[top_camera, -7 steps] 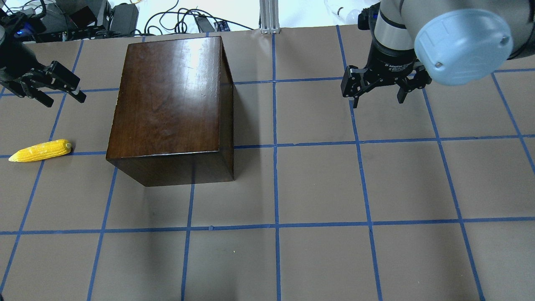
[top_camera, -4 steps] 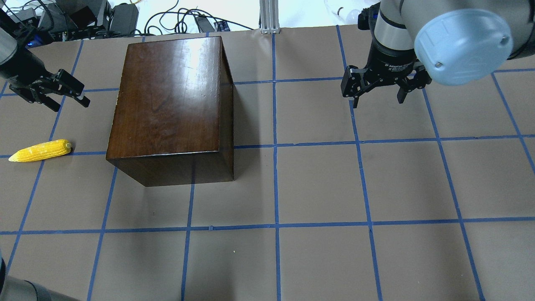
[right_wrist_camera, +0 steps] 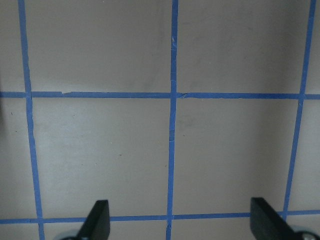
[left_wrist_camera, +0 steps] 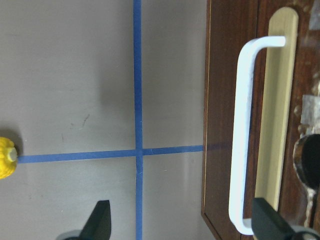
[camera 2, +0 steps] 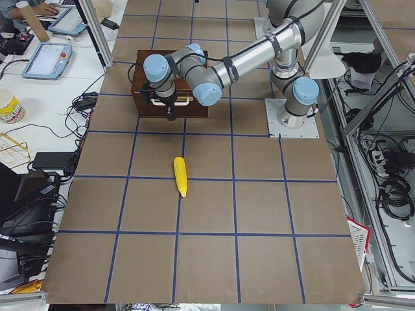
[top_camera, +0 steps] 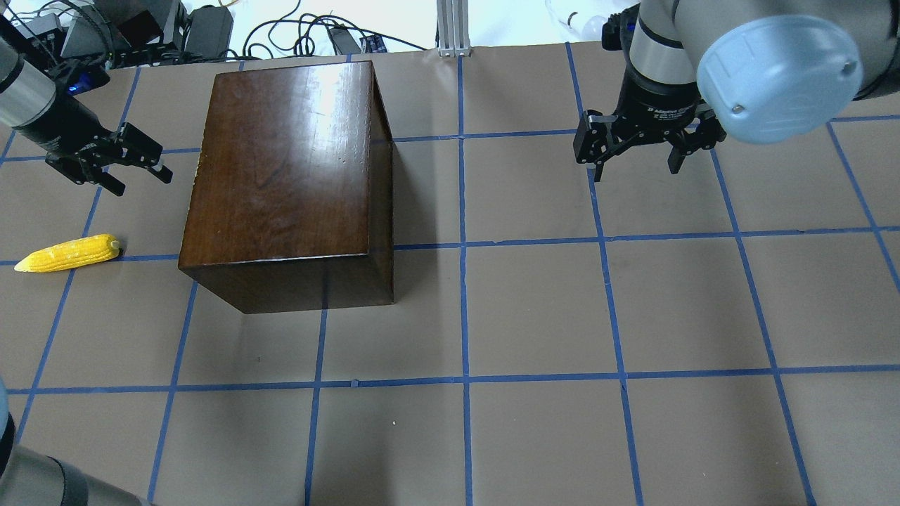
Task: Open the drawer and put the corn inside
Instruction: 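Move the left gripper beside the cabinet toward the white drawer handle, then close the left gripper on the white drawer handle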
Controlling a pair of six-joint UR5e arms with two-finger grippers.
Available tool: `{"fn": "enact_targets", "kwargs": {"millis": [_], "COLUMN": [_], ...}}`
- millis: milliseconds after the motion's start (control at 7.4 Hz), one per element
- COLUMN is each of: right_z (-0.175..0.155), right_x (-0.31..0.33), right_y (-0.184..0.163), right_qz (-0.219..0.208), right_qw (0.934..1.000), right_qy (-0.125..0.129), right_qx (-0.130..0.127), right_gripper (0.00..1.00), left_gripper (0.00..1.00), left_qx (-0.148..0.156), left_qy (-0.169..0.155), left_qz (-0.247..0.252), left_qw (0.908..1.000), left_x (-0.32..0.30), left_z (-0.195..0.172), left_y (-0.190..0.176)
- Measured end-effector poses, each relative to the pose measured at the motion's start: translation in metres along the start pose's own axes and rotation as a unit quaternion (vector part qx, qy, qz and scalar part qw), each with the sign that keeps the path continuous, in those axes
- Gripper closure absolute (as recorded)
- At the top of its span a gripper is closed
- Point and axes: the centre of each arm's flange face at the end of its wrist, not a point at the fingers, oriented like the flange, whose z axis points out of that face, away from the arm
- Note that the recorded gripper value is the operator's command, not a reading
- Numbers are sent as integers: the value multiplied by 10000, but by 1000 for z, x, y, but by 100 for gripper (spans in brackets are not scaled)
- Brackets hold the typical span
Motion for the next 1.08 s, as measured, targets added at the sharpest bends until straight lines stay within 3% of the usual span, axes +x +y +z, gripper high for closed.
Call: {"fn": "enact_targets", "kwargs": {"millis": [676,1081], "right_z": [0,0], "right_x": [0,0], "right_y": [0,0], "right_qz": [0,0], "right_qw": [10000,10000], "right_qy": [0,0], "right_qx": [0,0], "right_gripper": [0,0], "left_gripper": [0,0], "left_qx": [103,96], "left_qy": [423,514], "left_qz": [-138,-66], "left_qw": [9990,9986], "left_x": [2,1], "left_z": [23,30], "left_y": [-8,-10]}}
